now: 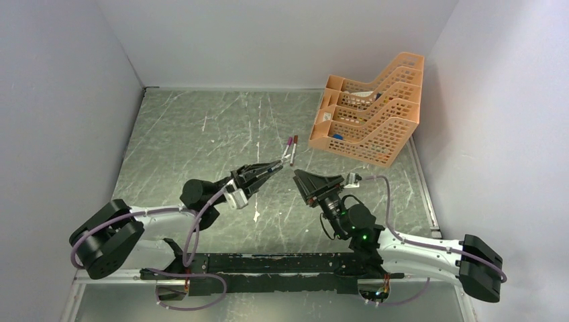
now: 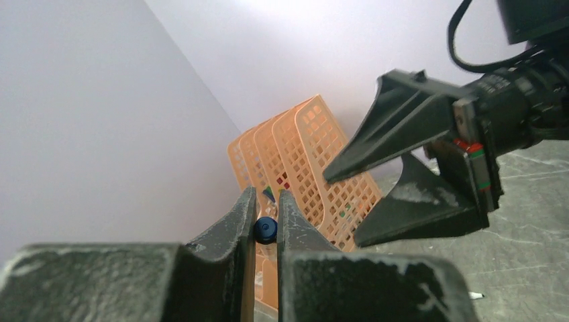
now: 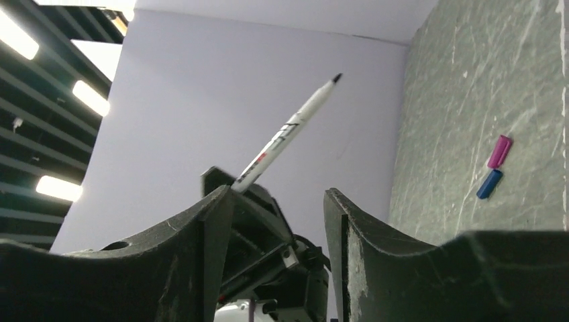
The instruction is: Insert the pens into the pen caps
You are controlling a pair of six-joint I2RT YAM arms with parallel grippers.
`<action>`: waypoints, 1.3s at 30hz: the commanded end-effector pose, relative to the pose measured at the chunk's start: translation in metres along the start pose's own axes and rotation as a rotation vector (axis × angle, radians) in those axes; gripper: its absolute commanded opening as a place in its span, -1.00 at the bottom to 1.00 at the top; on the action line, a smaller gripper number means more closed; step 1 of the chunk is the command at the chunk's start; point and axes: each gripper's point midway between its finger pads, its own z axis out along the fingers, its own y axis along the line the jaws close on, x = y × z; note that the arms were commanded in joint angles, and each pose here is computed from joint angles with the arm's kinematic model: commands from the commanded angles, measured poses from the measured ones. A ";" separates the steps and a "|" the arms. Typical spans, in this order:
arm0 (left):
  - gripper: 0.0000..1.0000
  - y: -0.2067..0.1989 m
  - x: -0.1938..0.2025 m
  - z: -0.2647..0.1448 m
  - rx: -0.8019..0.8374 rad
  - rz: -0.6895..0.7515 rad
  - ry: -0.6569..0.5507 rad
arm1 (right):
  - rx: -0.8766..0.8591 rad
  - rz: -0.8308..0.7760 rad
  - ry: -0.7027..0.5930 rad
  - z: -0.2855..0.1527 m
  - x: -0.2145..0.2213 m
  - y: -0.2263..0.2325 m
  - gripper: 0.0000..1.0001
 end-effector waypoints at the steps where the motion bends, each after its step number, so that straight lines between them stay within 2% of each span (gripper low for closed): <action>1: -0.87 -0.002 -0.023 0.014 0.044 0.122 -0.052 | 0.041 0.110 0.009 0.013 0.006 0.009 0.03; 6: -0.87 -0.012 -0.029 0.018 0.091 0.162 -0.047 | -0.018 0.143 0.010 0.019 0.007 0.018 -0.01; 15: -0.87 -0.031 -0.028 0.024 0.148 0.222 -0.017 | -0.015 0.173 0.022 0.035 0.001 0.020 -0.04; 22: -0.87 -0.044 -0.028 0.027 0.212 0.274 -0.010 | -0.061 0.234 0.069 0.037 0.003 0.026 -0.21; 25: -0.87 -0.045 -0.028 0.028 0.215 0.296 0.000 | -0.065 0.251 0.083 0.037 0.005 0.027 -0.37; 28: -0.87 -0.046 -0.028 0.028 0.214 0.292 0.001 | -0.077 0.270 0.096 0.038 0.006 0.027 -0.76; 31: -0.87 -0.047 -0.028 0.029 0.218 0.289 -0.004 | -0.091 0.288 0.105 0.037 0.006 0.028 -1.00; 39: -0.86 -0.047 -0.034 0.029 0.195 0.194 -0.026 | -0.117 0.268 0.109 0.036 0.005 0.028 -1.00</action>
